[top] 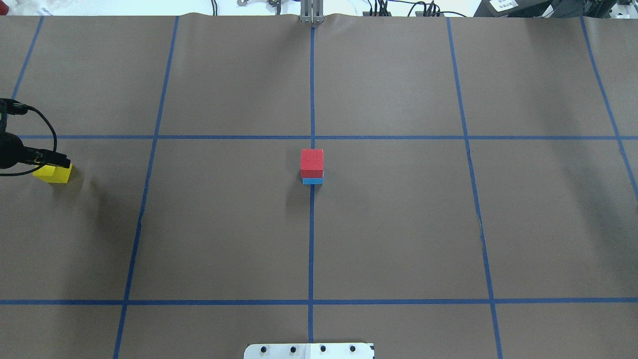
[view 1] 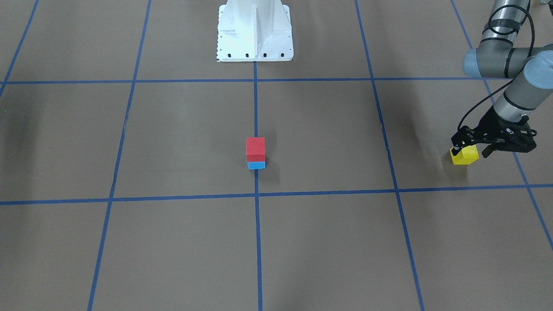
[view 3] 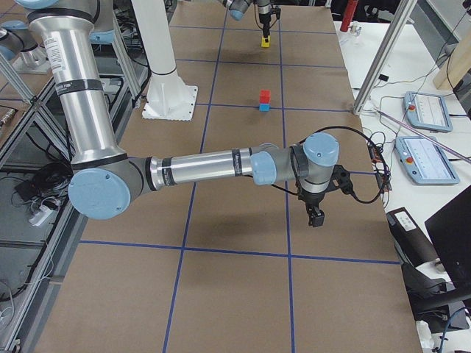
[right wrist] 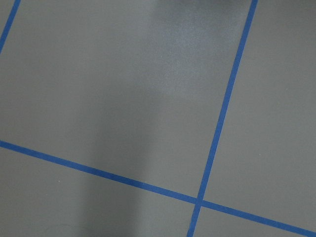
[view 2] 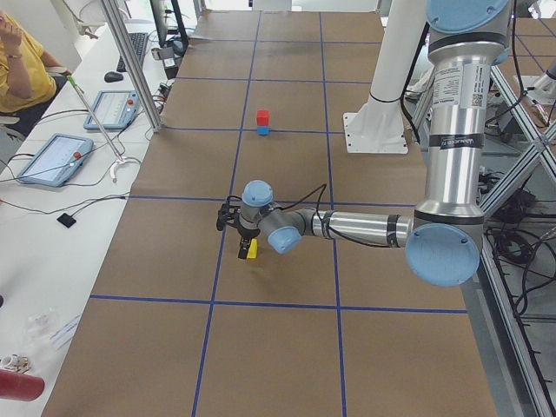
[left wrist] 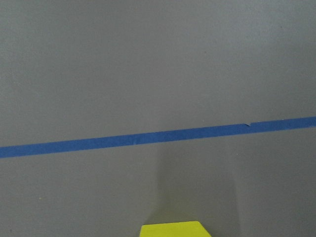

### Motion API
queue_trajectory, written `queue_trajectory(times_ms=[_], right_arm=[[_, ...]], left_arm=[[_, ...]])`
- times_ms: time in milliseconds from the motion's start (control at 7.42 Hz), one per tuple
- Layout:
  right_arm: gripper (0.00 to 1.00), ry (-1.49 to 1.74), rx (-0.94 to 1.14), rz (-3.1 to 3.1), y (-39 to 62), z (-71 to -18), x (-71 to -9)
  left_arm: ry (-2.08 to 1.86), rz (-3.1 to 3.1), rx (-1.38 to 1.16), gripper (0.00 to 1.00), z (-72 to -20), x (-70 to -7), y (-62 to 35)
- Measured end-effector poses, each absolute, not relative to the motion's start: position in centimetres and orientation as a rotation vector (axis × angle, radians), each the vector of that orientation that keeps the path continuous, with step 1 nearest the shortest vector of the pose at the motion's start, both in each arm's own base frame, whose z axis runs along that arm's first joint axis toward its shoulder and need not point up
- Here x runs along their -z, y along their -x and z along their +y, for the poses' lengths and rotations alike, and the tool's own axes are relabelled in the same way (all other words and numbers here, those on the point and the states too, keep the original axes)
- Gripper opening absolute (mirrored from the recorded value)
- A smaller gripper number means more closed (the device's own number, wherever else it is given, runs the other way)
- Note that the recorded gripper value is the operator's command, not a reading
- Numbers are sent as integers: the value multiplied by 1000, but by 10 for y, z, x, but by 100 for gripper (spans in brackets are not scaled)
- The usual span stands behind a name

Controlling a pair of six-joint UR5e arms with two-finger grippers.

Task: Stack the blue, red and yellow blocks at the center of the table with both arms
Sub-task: 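Close the left gripper on the yellow cube and lift it, then carry the yellow cube with the left gripper above the red cube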

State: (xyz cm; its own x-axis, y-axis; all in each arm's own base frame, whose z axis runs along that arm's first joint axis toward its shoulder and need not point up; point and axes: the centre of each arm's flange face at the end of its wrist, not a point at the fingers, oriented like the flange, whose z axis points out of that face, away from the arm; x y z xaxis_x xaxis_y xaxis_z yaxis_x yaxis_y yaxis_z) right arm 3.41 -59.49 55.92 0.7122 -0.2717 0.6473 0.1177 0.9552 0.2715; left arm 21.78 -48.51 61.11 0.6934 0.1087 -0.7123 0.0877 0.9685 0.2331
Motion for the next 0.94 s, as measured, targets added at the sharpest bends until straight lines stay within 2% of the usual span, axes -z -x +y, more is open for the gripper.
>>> queue_trajectory(times_ms=[135, 674, 943], right_arm=[[100, -217, 218, -749, -34, -595, -559], [100, -218, 218, -749, -34, -595, -558], [100, -216, 216, -749, -34, -595, -559]], left_arm=[[-260, 796, -18, 1, -482, -614, -223], [-294, 786, -97, 0, -482, -597, -234], [-261, 785, -102, 0, -500, -512, -247]])
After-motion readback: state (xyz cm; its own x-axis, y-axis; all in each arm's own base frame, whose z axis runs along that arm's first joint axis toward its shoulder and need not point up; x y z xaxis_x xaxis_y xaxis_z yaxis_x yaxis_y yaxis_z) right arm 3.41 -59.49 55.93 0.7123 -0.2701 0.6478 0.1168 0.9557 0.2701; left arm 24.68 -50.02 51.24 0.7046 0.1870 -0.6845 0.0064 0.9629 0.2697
